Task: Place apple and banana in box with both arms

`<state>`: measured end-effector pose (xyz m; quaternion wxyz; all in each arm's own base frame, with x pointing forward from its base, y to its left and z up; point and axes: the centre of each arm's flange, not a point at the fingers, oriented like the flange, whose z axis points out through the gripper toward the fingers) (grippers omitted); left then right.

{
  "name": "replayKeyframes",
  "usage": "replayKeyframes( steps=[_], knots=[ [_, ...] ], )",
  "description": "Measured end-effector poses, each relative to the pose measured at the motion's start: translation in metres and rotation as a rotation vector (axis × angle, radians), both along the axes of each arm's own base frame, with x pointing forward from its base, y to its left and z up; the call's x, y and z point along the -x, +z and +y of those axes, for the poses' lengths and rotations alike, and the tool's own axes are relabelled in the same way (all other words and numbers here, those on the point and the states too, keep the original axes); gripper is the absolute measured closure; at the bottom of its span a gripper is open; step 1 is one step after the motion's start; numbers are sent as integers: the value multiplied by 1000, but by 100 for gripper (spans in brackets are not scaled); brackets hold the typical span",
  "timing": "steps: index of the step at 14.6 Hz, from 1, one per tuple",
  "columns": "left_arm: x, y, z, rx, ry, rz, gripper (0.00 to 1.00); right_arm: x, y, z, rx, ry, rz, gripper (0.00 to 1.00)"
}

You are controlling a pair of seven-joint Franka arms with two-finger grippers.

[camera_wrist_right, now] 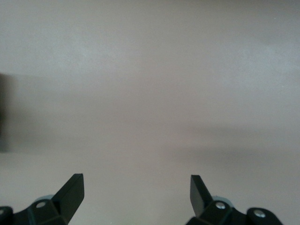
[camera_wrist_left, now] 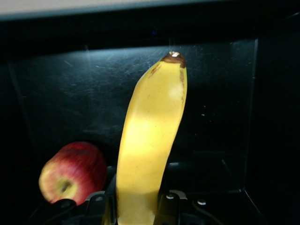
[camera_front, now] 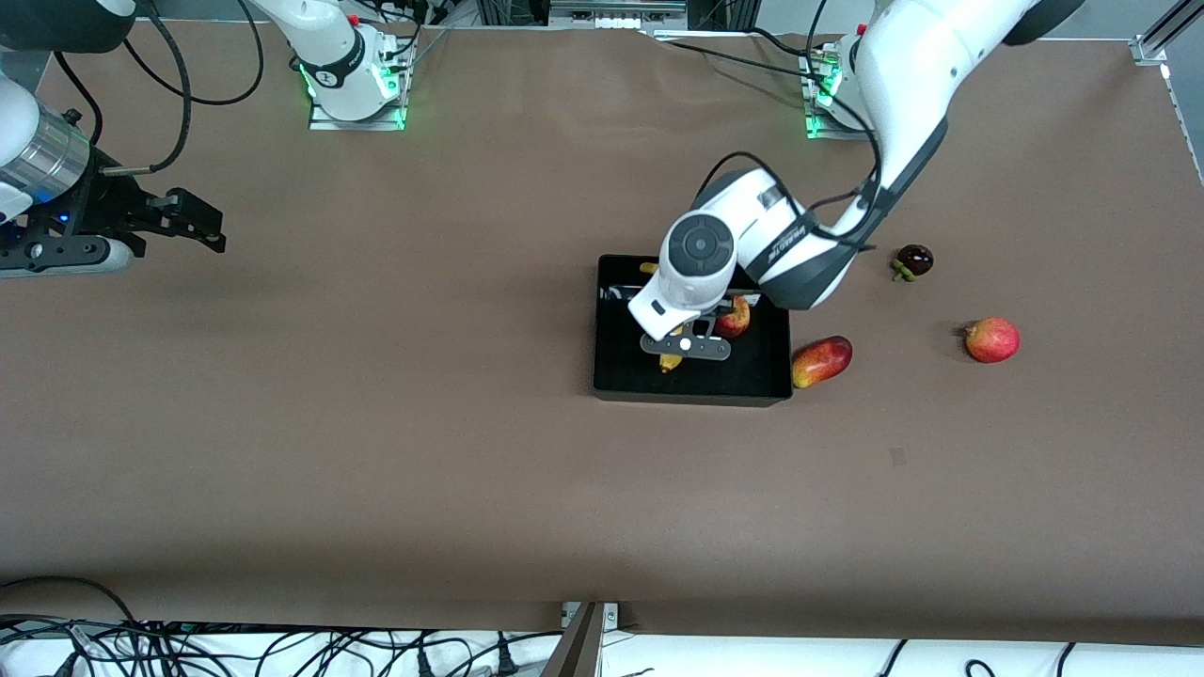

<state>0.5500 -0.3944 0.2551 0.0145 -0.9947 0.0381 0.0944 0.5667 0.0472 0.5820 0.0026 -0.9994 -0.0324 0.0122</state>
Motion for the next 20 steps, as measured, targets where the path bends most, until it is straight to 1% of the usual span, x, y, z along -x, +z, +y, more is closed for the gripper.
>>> replayKeyframes(
  steps=[3, 6, 8, 10, 12, 13, 14, 16, 17, 19, 20],
  knots=[
    [2, -31, -5, 24, 3, 28, 66, 0, 0, 0, 0, 0, 0, 0],
    [5, -37, -11, 35, -3, 31, 66, 0, 0, 0, 0, 0, 0, 0],
    [0, -32, -11, 41, 4, 21, 52, 0, 0, 0, 0, 0, 0, 0],
    [-17, -20, 3, 42, 38, 2, 35, 0, 0, 0, 0, 0, 0, 0],
    [-44, 14, 43, -1, 94, -5, 16, 0, 0, 0, 0, 0, 0, 0],
    [-57, 41, 69, -29, 128, -12, 7, 0, 0, 0, 0, 0, 0, 0],
    [-69, 72, 94, -60, 162, -20, 0, 0, 0, 0, 0, 0, 0, 0],
    [-82, 132, 140, -115, 223, -29, 0, 0, 0, 0, 0, 0, 0, 0],
    [-85, 159, 158, -134, 234, -27, 0, 0, 0, 0, 0, 0, 0, 0],
    [-87, 198, 182, -155, 190, 1, 0, 0, 0, 0, 0, 0, 0, 0],
    [-86, 210, 191, -160, 150, 28, 0, 0, 0, 0, 0, 0, 0, 0]
  ],
)
